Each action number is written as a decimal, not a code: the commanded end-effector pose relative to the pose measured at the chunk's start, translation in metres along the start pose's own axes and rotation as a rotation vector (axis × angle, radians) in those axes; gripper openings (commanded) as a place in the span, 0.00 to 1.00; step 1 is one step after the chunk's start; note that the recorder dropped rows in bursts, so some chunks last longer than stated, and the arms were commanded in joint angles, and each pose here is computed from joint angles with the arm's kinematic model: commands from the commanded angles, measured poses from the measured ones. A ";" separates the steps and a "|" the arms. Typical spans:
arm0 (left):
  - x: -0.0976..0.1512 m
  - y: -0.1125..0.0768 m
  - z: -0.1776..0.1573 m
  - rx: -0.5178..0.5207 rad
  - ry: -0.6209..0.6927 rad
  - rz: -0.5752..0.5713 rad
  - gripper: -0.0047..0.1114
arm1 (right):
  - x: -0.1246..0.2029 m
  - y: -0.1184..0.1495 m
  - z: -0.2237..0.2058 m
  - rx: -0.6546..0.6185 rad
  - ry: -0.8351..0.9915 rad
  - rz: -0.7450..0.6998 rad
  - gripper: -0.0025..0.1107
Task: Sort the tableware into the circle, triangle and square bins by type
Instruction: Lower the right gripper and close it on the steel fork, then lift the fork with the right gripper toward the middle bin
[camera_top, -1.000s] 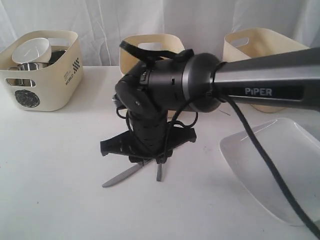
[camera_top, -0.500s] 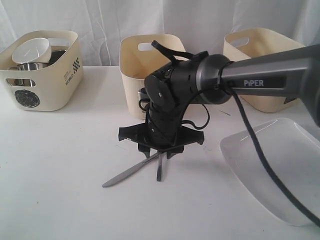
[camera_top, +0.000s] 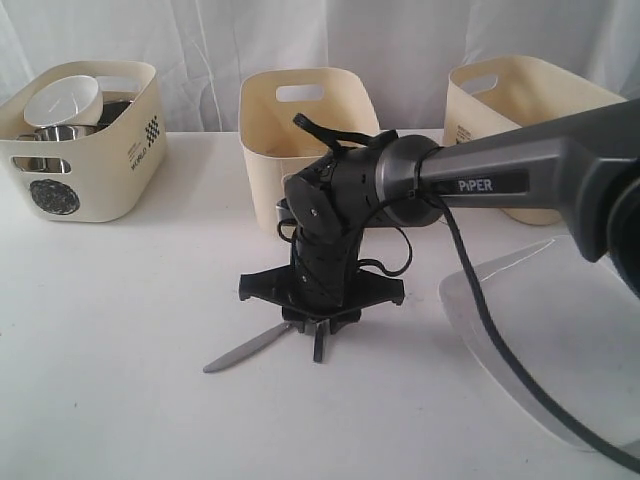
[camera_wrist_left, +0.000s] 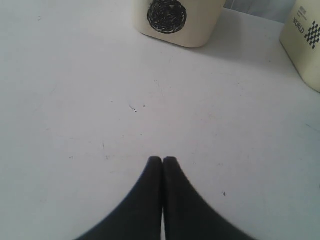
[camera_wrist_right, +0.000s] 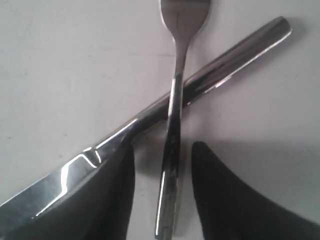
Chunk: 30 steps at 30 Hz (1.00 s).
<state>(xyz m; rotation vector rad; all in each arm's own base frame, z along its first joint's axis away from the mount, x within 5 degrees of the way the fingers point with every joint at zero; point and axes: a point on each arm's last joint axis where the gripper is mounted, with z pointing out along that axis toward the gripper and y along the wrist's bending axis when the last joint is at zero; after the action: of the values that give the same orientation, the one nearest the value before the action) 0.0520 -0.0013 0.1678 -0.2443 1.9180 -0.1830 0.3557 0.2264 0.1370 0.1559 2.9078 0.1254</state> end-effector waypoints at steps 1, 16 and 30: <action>0.001 0.000 0.000 0.009 -0.003 -0.005 0.04 | -0.001 -0.002 0.014 0.004 0.002 -0.009 0.34; 0.001 0.000 0.000 0.009 -0.003 -0.005 0.04 | 0.001 -0.002 0.018 0.013 0.020 -0.007 0.02; 0.001 0.000 0.000 0.007 -0.004 -0.003 0.04 | -0.052 0.001 -0.200 -0.469 -0.691 -0.163 0.02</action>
<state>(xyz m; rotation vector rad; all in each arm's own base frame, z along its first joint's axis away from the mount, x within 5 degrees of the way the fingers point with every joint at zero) 0.0520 -0.0013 0.1678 -0.2443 1.9180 -0.1830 0.3465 0.2166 0.3140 -0.1449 2.3313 0.5300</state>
